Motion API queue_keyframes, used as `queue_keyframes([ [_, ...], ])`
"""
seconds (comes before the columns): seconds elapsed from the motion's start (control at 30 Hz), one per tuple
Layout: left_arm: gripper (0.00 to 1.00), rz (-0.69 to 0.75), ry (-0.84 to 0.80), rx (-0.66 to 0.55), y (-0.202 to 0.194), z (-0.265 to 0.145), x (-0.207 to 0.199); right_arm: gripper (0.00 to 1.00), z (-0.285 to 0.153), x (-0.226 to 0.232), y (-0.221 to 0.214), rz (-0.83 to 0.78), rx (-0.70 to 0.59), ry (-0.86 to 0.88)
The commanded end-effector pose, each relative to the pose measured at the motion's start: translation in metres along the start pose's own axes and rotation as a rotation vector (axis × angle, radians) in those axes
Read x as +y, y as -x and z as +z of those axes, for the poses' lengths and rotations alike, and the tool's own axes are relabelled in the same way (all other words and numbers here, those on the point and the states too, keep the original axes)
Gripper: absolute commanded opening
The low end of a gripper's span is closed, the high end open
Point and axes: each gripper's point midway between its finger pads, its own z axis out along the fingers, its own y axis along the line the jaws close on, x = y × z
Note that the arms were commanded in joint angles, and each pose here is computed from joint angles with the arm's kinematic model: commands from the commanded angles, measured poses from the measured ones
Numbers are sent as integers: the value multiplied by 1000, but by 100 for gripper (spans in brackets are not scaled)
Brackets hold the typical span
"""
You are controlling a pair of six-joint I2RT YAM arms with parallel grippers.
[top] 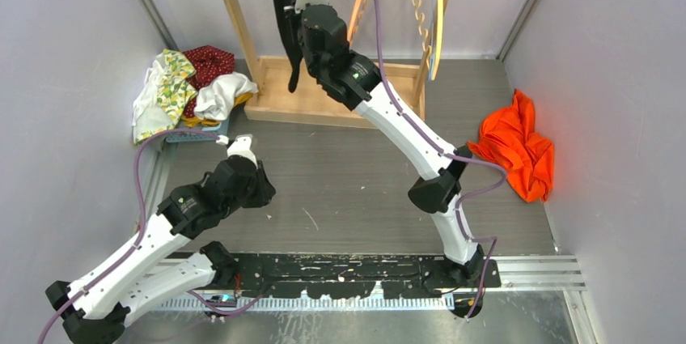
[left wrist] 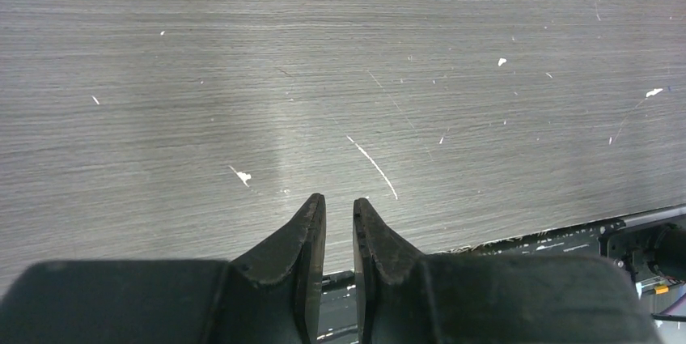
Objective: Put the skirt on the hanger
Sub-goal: Place the hanger at the clothesline.
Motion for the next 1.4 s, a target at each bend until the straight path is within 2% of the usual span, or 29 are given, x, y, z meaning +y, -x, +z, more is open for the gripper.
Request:
queue_keyframes([
  [0.0,20,-2,-11,8,0,2,-4,1,7,-13,66,229,-198,18],
  [0.17,20,8,-9,17,0,5,-5,1,27,-19,58,273,-210,34],
  [0.53,20,14,-14,29,-1,17,-12,1,46,-5,40,235,-207,101],
  [1.1,20,3,-7,34,-5,22,-10,1,68,24,-32,195,-67,163],
  [1.17,20,2,-5,35,-6,22,-9,7,67,28,-46,180,-30,183],
  [1.2,20,3,-5,34,-6,22,-9,14,64,29,-48,175,-19,191],
  [1.27,20,2,-2,34,-6,23,-8,22,58,28,-50,170,-2,204],
  [1.33,20,2,-2,34,-7,23,-8,37,50,31,-53,162,14,243],
  [1.37,20,3,1,33,-6,23,-8,40,44,32,-51,163,18,262],
])
